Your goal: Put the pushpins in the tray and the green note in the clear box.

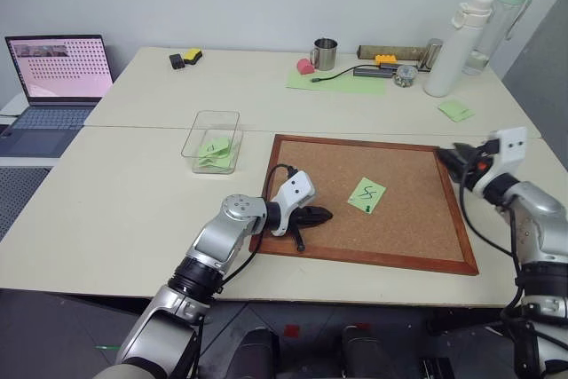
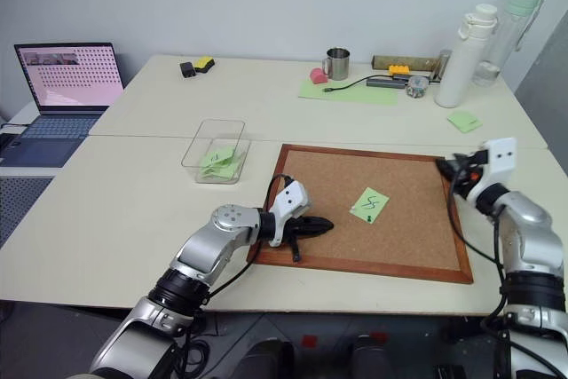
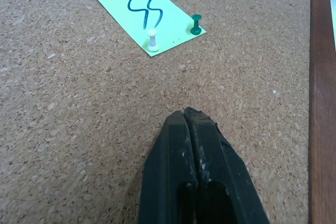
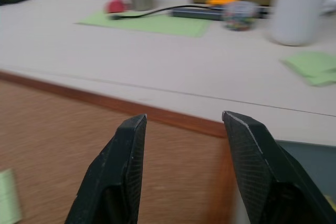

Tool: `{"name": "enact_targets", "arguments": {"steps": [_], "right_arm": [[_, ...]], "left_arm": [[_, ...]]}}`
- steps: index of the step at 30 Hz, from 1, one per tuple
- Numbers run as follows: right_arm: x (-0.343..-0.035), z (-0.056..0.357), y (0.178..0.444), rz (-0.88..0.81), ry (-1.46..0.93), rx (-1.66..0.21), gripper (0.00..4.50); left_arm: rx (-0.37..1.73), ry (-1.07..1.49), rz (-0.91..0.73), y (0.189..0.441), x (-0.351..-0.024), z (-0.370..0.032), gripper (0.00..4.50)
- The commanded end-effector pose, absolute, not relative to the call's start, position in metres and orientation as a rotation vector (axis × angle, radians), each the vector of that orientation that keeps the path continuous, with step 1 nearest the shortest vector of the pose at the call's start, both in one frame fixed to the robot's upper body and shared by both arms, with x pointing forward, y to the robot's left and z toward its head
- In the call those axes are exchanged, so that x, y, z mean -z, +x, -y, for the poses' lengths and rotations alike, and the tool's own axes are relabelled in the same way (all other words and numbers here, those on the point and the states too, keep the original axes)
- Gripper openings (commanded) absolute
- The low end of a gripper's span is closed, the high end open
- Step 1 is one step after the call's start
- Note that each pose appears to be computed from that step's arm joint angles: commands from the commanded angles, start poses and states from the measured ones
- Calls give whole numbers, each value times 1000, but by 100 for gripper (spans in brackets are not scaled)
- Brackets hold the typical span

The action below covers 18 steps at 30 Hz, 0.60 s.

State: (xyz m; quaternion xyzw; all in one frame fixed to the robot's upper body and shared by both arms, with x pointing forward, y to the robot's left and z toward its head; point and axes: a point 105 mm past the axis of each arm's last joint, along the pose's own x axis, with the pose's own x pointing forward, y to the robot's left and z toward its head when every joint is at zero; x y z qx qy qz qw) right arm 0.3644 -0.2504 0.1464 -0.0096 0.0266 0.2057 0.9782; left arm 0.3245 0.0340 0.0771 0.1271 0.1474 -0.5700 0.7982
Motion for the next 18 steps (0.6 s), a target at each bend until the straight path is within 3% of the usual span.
{"name": "enact_targets", "arguments": {"steps": [1, 7, 16, 18], "right_arm": [[-141, 184, 324, -79, -84, -740, 241], [-112, 148, 304, -145, -136, -833, 241], [-91, 137, 316, -193, -165, -815, 241], [-88, 137, 318, -202, -162, -807, 212]], "left_arm": [[1213, 280, -355, 323, -69, -39, 0], [1224, 279, -356, 320, -68, -38, 0], [1233, 286, -351, 321, -70, -36, 0], [1234, 287, -350, 321, -70, -35, 0]]}}
